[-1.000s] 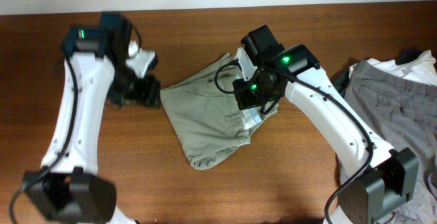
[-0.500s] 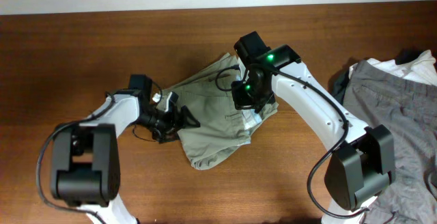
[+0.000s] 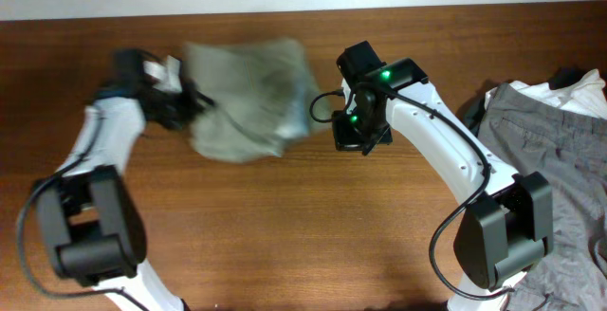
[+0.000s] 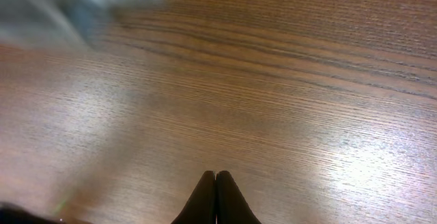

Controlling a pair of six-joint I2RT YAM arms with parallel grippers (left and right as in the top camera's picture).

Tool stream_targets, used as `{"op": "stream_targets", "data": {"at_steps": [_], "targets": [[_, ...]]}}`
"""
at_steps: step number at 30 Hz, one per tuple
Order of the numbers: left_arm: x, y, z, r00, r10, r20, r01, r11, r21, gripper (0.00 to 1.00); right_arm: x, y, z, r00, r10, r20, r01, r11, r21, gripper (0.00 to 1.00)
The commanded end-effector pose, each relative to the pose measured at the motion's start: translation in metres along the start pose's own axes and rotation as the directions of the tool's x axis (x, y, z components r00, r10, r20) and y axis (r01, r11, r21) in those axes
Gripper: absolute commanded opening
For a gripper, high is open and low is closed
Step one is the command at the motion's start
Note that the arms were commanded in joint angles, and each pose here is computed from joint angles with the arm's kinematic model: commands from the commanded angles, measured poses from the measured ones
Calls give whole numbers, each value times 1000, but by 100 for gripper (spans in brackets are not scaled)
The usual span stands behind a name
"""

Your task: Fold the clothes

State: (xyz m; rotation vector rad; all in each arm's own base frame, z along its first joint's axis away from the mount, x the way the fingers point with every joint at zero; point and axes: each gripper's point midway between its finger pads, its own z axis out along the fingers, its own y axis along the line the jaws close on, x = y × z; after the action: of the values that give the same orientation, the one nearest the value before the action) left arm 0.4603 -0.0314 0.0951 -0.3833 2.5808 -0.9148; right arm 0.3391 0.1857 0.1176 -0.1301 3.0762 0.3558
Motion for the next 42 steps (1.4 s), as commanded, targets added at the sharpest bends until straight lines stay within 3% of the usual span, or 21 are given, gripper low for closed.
{"op": "stream_targets", "data": {"at_steps": [1,4,7,8,10,12,15,18,19,20,22,26,30,33,36,38,41,42], "targets": [[-64,69,-73,949,-149,278,197,969,-151,0,1,-3,-3,1000,15,5,-15,1000,10,4],[-53,143,-99,909,-273,316,362,892,-270,0,2,-4,-3,1000,16,1,-16,1000,12,4],[-20,192,-104,864,-425,268,495,811,-311,4,2,-4,-3,1000,16,1,-16,1000,12,4],[-10,202,-102,854,-459,245,518,792,-322,26,2,-4,-3,1000,16,1,-16,1000,12,4],[4,208,-102,853,-482,202,523,779,-346,49,2,-4,-3,1000,16,1,-16,1000,13,4],[15,204,-105,866,-475,157,498,786,-366,53,2,-4,-3,1000,16,1,-16,1000,12,4],[27,192,-125,868,-480,127,490,786,-377,53,3,-4,-3,1000,16,-3,-16,1000,14,4],[12,167,-160,901,-382,205,433,825,-363,52,4,-4,-3,1000,17,-4,-17,1000,14,4],[-1,160,-171,910,-326,255,402,844,-355,46,3,-4,-3,1000,16,-1,-16,1000,14,4],[-23,157,-179,923,-221,316,331,873,-357,22,2,-4,-3,1000,16,2,-16,1000,12,4],[-56,155,-175,929,-58,366,203,905,-374,0,1,-3,-3,1000,15,7,-15,1000,10,4],[-83,160,-110,943,68,324,60,927,-370,0,-2,-2,-3,1000,13,18,-13,1000,5,4],[-88,175,-32,955,126,269,-30,941,-336,0,-4,2,-4,1000,14,24,-14,1000,-14,4],[-77,183,2,967,123,224,-45,945,-323,0,-2,5,-4,1000,14,15,-14,999,-35,4],[-48,165,37,976,204,76,-172,935,-311,0,-3,5,-4,999,42,15,-41,998,-37,4],[-30,162,48,977,211,-9,-199,907,-370,0,-4,6,-4,999,43,20,-43,998,-38,4],[-18,152,52,979,199,-49,-204,917,-343,0,-8,7,-11,998,37,57,-35,999,-40,4],[-18,147,47,979,196,-52,-202,919,-337,4,-13,4,-18,995,31,97,-29,999,-22,5]]}}
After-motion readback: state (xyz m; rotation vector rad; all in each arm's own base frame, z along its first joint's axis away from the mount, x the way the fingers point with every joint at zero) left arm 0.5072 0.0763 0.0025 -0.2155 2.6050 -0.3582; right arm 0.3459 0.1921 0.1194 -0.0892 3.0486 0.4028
